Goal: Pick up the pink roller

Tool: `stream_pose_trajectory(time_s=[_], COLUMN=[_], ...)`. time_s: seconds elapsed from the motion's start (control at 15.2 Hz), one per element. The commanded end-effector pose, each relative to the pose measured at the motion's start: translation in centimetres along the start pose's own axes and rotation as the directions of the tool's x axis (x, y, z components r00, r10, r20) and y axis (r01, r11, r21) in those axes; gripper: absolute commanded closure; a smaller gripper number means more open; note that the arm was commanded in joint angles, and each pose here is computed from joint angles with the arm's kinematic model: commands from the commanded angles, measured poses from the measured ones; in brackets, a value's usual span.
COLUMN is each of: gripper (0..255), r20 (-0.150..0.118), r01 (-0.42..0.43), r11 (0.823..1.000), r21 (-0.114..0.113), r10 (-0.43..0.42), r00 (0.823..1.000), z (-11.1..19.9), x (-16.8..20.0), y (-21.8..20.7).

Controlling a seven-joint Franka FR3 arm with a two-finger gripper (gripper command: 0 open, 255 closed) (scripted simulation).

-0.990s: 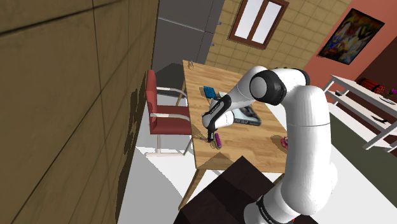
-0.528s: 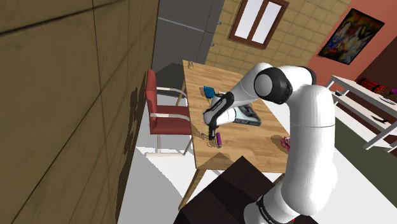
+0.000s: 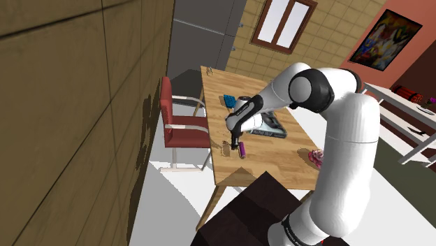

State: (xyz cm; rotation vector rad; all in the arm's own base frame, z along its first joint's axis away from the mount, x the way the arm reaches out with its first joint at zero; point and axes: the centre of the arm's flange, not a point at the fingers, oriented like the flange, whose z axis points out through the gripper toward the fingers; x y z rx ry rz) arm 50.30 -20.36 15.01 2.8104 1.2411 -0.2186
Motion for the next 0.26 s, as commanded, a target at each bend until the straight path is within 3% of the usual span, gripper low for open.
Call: stream_pose_trajectory(time_s=[0.0, 0.2], gripper=[255, 255], r20=[0.0, 0.0], r01=[0.0, 0.0], r11=[1.0, 1.0], r21=[0.0, 0.0], r10=[0.0, 0.0], r00=[1.0, 1.0], z=[-1.17, -1.77], x=[-0.12, -0.22], y=[0.01, 0.01])
